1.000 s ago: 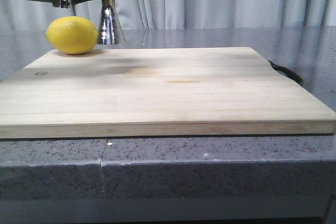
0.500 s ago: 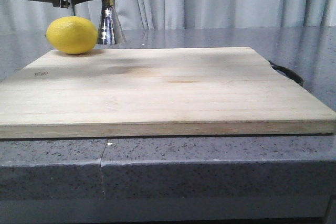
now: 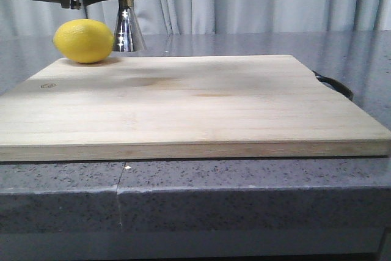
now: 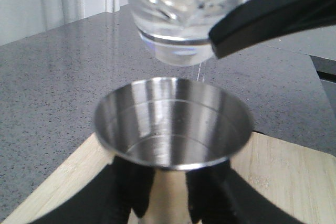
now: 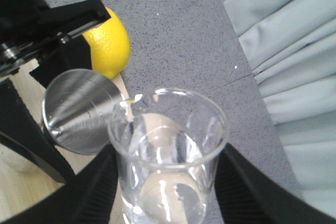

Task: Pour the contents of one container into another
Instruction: 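Raise the beaker with the right gripper over the jigger cup, then tilt the beaker with the right gripper, pouring liquid into the jigger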

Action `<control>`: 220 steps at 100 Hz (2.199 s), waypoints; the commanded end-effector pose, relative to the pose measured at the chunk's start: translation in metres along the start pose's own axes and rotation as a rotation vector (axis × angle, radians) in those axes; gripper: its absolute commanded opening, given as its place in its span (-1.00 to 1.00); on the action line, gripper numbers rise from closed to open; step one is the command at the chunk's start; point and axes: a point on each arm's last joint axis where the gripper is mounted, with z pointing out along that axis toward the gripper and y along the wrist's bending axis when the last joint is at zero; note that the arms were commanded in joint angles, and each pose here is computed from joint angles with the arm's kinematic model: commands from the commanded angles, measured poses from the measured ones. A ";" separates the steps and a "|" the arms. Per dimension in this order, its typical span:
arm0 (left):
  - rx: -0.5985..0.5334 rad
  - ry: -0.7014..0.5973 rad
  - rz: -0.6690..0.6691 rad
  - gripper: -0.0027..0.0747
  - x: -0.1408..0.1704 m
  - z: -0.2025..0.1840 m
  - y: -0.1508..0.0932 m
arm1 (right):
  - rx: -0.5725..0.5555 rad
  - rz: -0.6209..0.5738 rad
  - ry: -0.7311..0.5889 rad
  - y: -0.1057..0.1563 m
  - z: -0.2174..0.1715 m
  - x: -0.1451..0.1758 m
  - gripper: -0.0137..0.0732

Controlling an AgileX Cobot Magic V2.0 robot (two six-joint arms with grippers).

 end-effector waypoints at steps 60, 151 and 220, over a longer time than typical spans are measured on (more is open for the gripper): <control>0.070 -0.148 0.041 -0.36 -0.032 -0.002 -0.012 | 0.130 -0.297 -0.079 -0.019 -0.028 -0.013 0.07; 0.070 -0.148 0.041 -0.36 -0.032 -0.002 -0.012 | 0.192 -0.503 -0.090 -0.024 -0.029 -0.016 0.07; 0.070 -0.148 0.041 -0.36 -0.032 -0.002 -0.012 | 0.230 -0.612 -0.097 -0.026 -0.030 -0.018 0.07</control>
